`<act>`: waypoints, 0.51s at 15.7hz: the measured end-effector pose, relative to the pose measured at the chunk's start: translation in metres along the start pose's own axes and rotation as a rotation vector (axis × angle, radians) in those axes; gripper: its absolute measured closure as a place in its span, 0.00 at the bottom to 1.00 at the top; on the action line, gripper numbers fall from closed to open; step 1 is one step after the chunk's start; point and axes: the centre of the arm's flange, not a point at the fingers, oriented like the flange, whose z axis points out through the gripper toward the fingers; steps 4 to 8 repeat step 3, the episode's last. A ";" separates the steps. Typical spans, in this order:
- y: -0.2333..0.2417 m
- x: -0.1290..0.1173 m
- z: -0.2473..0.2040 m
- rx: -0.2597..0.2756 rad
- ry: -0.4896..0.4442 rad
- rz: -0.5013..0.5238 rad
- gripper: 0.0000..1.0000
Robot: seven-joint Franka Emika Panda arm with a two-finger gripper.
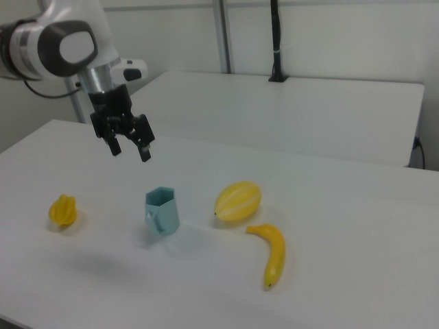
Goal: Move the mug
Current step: 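Open the gripper and lift it away from the mug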
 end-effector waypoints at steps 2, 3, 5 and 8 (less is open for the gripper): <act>0.008 -0.001 -0.012 0.024 -0.011 0.023 0.00; 0.012 -0.001 -0.015 0.028 -0.013 0.031 0.00; 0.012 -0.001 -0.015 0.028 -0.013 0.031 0.00; 0.012 -0.001 -0.015 0.028 -0.013 0.031 0.00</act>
